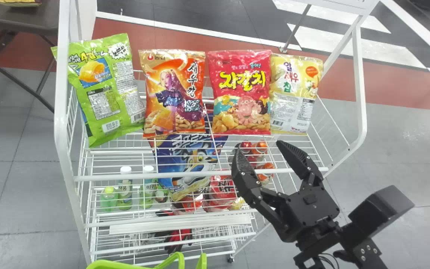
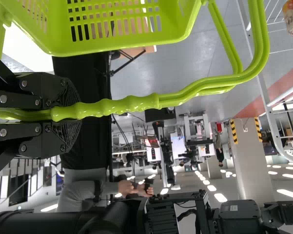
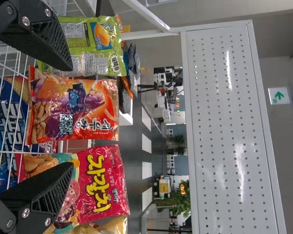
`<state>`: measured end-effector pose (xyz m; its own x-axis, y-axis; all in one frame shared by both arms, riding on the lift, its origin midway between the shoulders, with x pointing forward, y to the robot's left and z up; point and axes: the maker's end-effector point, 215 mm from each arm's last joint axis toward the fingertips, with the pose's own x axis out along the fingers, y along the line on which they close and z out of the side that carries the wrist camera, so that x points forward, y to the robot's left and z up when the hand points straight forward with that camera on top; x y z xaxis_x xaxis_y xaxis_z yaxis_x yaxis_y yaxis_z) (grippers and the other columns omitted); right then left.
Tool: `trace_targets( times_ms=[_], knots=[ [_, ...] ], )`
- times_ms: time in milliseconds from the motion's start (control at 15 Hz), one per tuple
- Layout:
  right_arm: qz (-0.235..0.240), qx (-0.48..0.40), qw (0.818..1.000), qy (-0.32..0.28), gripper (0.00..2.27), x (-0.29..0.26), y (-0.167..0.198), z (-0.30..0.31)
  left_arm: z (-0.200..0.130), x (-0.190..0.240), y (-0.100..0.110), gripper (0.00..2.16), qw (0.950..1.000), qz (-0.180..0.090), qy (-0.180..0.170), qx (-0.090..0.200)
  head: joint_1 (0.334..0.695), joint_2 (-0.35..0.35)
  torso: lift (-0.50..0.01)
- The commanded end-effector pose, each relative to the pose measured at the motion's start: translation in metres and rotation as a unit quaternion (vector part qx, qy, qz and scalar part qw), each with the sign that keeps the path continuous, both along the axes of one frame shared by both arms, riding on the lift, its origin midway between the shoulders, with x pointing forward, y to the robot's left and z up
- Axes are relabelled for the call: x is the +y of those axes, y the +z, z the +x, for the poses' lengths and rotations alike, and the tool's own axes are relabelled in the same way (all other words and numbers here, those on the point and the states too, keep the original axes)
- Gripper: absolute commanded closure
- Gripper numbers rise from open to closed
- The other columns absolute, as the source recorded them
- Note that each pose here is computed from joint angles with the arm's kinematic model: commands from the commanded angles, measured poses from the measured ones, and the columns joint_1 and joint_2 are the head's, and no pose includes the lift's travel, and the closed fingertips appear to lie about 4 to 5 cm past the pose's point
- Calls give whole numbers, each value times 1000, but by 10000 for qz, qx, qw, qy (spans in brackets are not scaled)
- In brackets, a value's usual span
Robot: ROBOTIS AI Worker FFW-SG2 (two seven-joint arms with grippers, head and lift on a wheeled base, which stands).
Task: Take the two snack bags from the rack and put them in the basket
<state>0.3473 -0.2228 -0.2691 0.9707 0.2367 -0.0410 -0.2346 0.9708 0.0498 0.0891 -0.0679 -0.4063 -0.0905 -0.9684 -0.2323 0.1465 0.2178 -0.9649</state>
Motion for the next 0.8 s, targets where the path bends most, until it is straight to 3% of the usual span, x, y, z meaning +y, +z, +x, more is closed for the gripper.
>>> trace_targets(
  times_ms=[0,733],
  knots=[
    [2,-12,10000,-7,124,0,0,1,1,1,-1,1497,10000,13,12,0,695,-350,-8],
    [51,-19,9999,-155,124,-8,-13,19,4,6,-5,1497,9999,46,149,13,695,-350,-8]
  ],
)
